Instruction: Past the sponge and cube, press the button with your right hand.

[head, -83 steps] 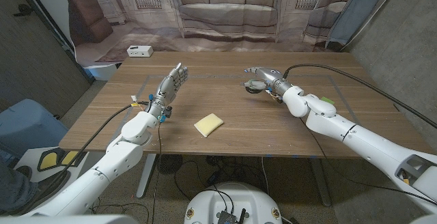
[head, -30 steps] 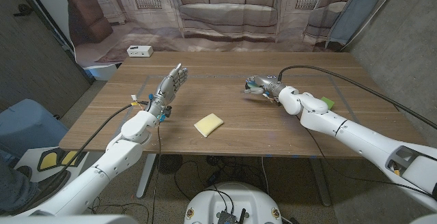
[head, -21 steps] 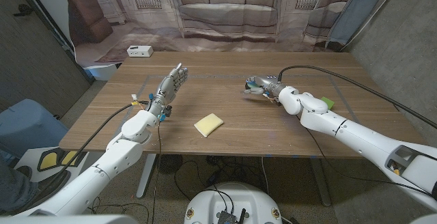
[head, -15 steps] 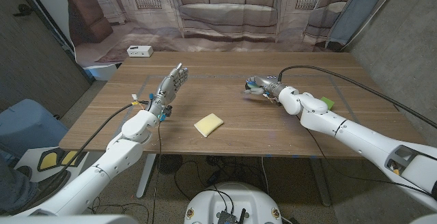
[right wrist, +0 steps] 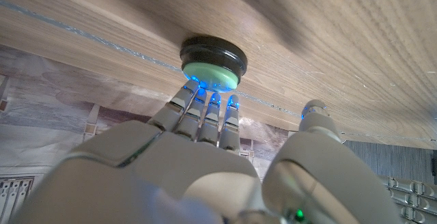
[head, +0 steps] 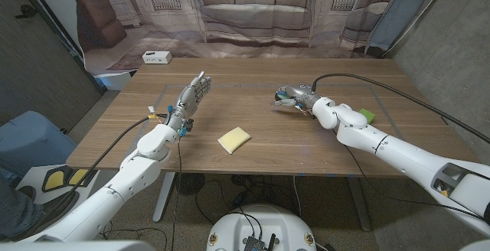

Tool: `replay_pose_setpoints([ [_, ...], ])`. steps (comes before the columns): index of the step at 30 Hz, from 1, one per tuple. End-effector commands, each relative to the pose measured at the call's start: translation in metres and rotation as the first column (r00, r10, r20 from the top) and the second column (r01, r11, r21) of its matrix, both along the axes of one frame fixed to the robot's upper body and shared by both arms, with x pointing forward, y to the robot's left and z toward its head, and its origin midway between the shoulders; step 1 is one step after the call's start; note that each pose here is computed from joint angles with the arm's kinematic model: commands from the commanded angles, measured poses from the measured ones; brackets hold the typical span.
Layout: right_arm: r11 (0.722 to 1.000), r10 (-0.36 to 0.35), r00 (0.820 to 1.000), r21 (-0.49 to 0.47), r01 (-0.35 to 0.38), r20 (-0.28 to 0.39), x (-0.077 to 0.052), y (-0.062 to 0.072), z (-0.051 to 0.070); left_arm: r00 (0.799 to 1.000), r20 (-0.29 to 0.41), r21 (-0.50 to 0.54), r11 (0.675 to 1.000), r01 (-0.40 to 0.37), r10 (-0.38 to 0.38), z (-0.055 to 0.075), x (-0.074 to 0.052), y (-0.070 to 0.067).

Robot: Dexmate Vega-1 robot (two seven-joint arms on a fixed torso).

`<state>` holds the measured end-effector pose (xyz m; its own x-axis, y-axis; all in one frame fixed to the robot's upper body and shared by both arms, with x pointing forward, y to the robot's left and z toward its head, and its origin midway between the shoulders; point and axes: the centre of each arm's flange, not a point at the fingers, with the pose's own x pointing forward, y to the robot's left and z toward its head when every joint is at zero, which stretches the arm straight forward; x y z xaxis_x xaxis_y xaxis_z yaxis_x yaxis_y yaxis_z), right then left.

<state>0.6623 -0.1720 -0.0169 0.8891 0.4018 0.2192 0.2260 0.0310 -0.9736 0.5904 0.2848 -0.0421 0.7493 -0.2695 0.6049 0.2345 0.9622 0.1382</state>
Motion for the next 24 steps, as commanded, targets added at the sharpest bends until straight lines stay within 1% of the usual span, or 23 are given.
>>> replay_pose_setpoints([
  [1, 0.999, -0.018, 0.999, -0.026, 0.018, -0.027, 0.0025, -0.0010, -0.0084, 1.000, -0.004, -0.004, 1.000, 0.002, -0.002, -0.0036, -0.0004, -0.0018],
  [12, 0.999, -0.023, 0.999, -0.031, 0.022, -0.026, 0.0021, -0.0020, -0.0096, 1.000, 0.000, -0.002, 1.000, 0.002, -0.002, -0.0036, -0.0018, -0.0035],
  [24, 1.000, -0.010, 1.000, -0.029, 0.010, -0.004, -0.0042, -0.0005, -0.0029, 1.000, 0.002, 0.000, 1.000, 0.005, -0.005, -0.0030, -0.0024, -0.0043],
])
